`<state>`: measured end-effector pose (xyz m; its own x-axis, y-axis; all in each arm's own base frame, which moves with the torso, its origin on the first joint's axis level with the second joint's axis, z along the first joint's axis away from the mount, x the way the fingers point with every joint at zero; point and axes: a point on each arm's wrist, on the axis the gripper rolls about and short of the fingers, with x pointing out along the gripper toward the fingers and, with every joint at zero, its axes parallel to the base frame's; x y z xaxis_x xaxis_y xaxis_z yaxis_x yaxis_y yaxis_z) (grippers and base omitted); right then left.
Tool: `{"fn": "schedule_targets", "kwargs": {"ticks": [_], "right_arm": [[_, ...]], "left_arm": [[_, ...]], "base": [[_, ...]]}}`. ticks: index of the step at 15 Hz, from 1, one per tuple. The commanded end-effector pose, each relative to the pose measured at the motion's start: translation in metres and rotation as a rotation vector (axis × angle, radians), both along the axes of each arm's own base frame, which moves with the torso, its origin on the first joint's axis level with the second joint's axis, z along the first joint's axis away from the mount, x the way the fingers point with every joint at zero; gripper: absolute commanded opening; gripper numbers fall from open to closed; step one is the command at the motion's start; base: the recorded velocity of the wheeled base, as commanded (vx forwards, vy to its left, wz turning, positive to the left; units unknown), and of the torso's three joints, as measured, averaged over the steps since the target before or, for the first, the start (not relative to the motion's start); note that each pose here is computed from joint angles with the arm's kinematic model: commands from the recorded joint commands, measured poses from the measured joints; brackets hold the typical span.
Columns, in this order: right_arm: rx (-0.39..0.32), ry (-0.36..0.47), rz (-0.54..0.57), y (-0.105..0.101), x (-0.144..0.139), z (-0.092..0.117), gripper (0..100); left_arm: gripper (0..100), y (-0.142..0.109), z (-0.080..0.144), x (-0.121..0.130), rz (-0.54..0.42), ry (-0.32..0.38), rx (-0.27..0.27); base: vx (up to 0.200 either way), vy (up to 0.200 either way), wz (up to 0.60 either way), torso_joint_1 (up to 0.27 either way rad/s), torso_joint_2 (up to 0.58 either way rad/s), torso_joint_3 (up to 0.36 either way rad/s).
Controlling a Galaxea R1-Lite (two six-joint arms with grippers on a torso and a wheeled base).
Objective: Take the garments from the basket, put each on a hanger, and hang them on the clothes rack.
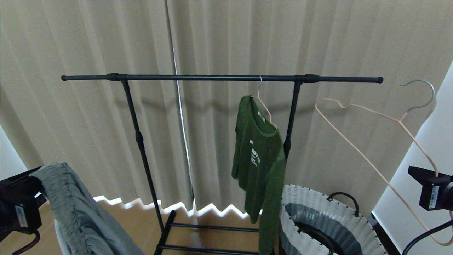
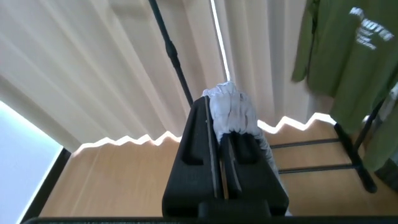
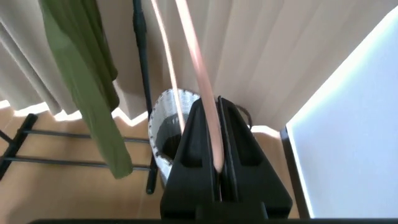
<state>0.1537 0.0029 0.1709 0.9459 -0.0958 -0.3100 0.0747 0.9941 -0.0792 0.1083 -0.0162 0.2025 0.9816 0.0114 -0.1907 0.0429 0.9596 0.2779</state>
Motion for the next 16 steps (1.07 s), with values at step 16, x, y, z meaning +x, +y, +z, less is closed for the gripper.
{"fn": "schedule_targets", "kwargs": {"ticks": [16], "right_arm": [[0.011,-0.113,0.128,0.015,-0.026,0.015,0]], "left_arm": [[0,-0.015,0.013,0.013,-0.105,-0.01,0.04]], "base": [[0.0,0.1,0.0,0.004,0.0,0.001]]}}
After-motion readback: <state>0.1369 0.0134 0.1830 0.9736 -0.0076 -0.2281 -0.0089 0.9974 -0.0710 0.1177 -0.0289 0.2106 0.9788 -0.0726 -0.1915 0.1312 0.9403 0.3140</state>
